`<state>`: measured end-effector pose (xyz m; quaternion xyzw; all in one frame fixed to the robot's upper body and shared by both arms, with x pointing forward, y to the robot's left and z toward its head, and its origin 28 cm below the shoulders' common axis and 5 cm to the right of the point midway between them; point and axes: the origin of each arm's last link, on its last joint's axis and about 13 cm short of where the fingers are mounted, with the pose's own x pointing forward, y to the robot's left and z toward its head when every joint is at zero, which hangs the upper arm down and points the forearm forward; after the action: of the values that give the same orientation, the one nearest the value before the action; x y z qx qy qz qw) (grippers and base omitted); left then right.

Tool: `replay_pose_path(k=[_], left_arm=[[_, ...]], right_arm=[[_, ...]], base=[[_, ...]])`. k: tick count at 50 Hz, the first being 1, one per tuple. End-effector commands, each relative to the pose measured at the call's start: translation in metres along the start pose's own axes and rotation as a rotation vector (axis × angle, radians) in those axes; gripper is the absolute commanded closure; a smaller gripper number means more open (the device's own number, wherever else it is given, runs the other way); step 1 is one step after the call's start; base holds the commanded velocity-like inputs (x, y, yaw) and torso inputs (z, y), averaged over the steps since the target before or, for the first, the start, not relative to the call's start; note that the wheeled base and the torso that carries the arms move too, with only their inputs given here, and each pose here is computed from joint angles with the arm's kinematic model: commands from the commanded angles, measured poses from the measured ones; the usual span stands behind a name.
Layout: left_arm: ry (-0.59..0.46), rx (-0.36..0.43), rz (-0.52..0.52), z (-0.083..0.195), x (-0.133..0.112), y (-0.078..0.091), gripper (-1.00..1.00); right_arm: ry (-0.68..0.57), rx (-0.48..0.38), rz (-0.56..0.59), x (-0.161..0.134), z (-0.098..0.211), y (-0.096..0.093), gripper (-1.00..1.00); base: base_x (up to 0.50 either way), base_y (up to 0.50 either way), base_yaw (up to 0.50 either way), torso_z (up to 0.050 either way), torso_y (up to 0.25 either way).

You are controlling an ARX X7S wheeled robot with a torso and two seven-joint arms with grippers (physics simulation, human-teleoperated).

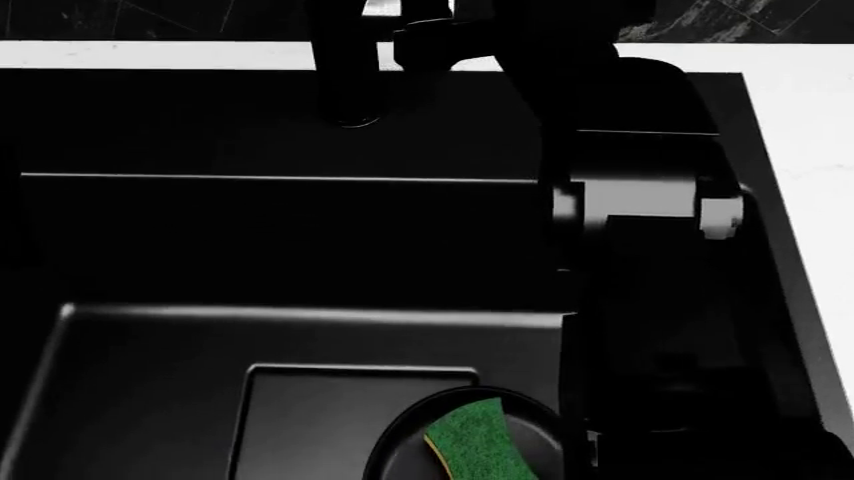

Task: Pick the pan and sponge and place them into the sink. Then turn on the water.

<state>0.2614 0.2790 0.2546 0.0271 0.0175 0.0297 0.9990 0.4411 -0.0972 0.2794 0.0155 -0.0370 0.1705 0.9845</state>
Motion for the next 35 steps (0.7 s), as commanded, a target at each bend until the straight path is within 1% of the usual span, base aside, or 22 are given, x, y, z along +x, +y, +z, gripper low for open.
replay_pose_path(k=[1,12,22,35], left_arm=[[-0.001,-0.006,-0.018,0.0,0.002,-0.005,-1.0],[0.004,-0.004,-0.018,-0.002,0.003,-0.005,-1.0],[0.006,0.0,-0.02,-0.003,0.004,-0.007,-1.0],[0.007,-0.004,-0.013,0.0,0.003,-0.003,-1.0]], right_arm=[[-0.012,-0.001,-0.064,-0.002,-0.001,-0.005,-1.0],[-0.017,0.022,-0.099,-0.004,-0.005,-0.01,-1.0],[-0.013,0.019,-0.122,-0.006,-0.006,-0.014,-1.0],[-0.014,0.034,-0.135,-0.007,-0.007,-0.018,-1.0]], base=[[0.0,0.0,0.0,0.0,0.0],[0.0,0.0,0.0,0.0,0.0],[0.0,0.0,0.0,0.0,0.0],[0.0,0.0,0.0,0.0,0.0]])
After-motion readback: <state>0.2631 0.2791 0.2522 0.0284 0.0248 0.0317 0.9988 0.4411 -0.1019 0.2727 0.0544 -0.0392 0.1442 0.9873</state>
